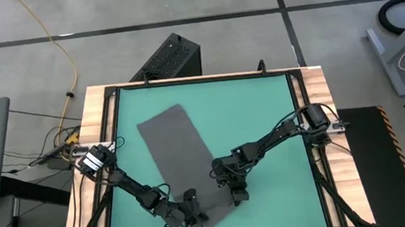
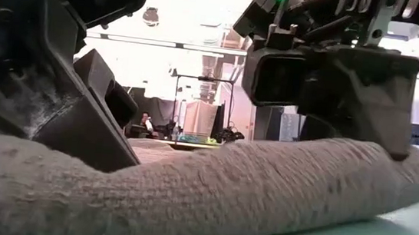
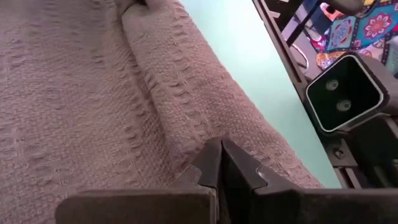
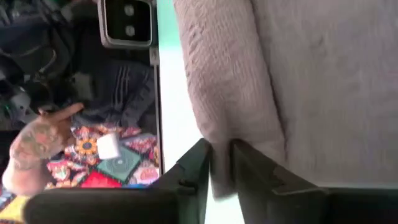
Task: Roll towel
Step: Roll the gray towel
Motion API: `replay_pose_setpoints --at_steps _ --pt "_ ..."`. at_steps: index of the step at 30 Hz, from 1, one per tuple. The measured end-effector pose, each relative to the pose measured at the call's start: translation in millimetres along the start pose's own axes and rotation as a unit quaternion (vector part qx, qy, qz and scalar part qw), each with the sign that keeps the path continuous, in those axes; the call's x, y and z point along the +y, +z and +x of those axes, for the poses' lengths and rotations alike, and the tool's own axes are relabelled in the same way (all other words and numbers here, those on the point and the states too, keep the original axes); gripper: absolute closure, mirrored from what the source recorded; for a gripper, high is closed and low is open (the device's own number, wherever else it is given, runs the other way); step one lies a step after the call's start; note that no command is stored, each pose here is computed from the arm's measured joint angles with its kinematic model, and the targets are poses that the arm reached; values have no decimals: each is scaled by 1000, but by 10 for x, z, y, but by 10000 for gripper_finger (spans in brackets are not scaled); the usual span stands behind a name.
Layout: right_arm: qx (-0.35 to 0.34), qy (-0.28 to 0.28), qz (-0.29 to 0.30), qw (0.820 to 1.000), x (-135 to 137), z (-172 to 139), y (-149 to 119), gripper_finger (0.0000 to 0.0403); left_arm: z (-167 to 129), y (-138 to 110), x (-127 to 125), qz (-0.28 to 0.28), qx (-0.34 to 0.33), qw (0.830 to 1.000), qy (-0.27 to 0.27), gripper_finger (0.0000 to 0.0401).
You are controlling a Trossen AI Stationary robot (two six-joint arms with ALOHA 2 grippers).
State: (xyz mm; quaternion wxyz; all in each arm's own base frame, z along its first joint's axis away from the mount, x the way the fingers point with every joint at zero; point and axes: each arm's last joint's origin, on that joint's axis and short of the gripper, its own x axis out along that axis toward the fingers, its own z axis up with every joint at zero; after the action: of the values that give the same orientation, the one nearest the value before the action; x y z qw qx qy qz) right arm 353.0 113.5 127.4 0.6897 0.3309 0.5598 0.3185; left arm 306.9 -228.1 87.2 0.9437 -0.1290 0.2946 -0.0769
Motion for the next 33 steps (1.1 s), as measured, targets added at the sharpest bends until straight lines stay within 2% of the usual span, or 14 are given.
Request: replay_pose_setpoints --at_steps 6,9,12,16,20,22,24,29,33 --pt "29 -36 -12 999 104 -133 -120 258 0 -6 8 2 0 1000 9 401" --pt "19 -103 -51 993 266 -241 -207 241 0 -5 10 -3 -2 1000 12 401" --pt "-28 -183 -121 975 526 -282 -338 232 -4 -12 17 -16 -4 1000 12 401" --pt "-111 -276 -225 928 829 -143 -603 230 -36 -73 72 -32 -17 999 8 401" --pt "-140 -339 -350 862 937 99 -869 229 -57 -97 99 -41 -28 999 1 401" --pt "-159 -377 -381 829 968 213 -938 225 -57 -97 99 -42 -28 999 1 401" --pt "-185 -401 -387 809 986 309 -961 218 -57 -97 98 -45 -27 999 -1 401" --pt "-204 -404 -349 821 921 383 -945 181 -57 -96 98 -56 -28 998 -1 401" --pt "-210 -400 -341 824 926 380 -937 149 -58 -96 98 -58 -28 998 -2 401"
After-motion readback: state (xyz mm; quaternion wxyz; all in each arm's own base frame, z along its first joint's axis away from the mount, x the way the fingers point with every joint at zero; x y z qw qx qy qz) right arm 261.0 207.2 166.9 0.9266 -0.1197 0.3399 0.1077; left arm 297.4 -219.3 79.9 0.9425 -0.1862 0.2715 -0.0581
